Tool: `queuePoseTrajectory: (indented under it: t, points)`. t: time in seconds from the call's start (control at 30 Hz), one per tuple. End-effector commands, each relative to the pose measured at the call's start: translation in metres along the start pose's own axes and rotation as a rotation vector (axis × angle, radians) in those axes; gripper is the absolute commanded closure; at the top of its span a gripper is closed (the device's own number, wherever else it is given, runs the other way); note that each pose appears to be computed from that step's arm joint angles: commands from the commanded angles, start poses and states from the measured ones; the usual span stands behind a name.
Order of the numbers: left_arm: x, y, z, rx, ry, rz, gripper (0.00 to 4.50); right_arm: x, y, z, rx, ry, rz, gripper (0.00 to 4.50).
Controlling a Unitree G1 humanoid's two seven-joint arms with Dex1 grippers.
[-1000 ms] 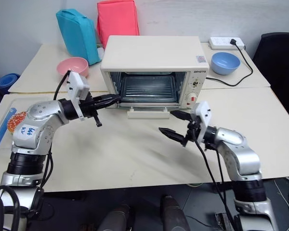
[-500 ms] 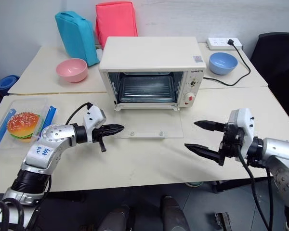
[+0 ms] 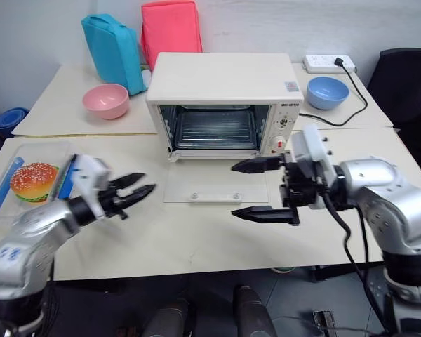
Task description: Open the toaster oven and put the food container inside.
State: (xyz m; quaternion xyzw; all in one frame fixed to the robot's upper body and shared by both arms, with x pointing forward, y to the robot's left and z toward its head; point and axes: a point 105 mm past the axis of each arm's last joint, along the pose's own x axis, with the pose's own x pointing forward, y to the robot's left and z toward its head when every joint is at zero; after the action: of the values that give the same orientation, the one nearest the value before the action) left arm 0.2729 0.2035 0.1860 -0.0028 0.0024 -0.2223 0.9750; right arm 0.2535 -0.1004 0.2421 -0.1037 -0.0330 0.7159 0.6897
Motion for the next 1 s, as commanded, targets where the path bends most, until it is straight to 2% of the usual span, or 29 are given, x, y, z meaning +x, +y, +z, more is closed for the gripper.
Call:
queuePoseTrajectory:
  t: [0.03,0.27,0.37,0.57,0.7,0.8,0.9,1.0]
  points:
    - [-0.039,0.020,0.016,-0.098,-0.109,0.280,0.90,0.003,-0.007,0.003,-0.045,-0.007,0.041,0.00]
    - [-0.089,0.020,0.013,-0.269,-0.240,0.543,0.90,0.009,-0.022,0.001,-0.071,-0.014,0.067,0.00]
    - [-0.110,0.040,0.015,-0.472,-0.400,0.764,0.90,0.013,-0.027,-0.001,-0.081,-0.017,0.069,0.00]
    - [-0.144,0.080,-0.012,-0.722,-0.399,1.103,0.90,0.014,-0.031,0.000,-0.095,-0.021,0.044,0.00]
    - [-0.138,0.090,-0.023,-0.884,-0.379,1.162,0.90,0.012,-0.029,-0.001,-0.094,-0.019,0.021,0.00]
    - [-0.134,0.100,-0.030,-0.946,-0.324,1.232,0.90,0.010,-0.026,0.000,-0.089,-0.022,0.001,0.00]
    - [-0.116,0.111,-0.027,-0.941,-0.275,1.209,0.90,0.007,-0.025,0.000,-0.083,-0.023,-0.026,0.00]
    - [-0.110,0.117,-0.042,-0.999,-0.174,1.269,0.90,0.006,-0.024,0.000,-0.086,-0.017,-0.044,0.00]
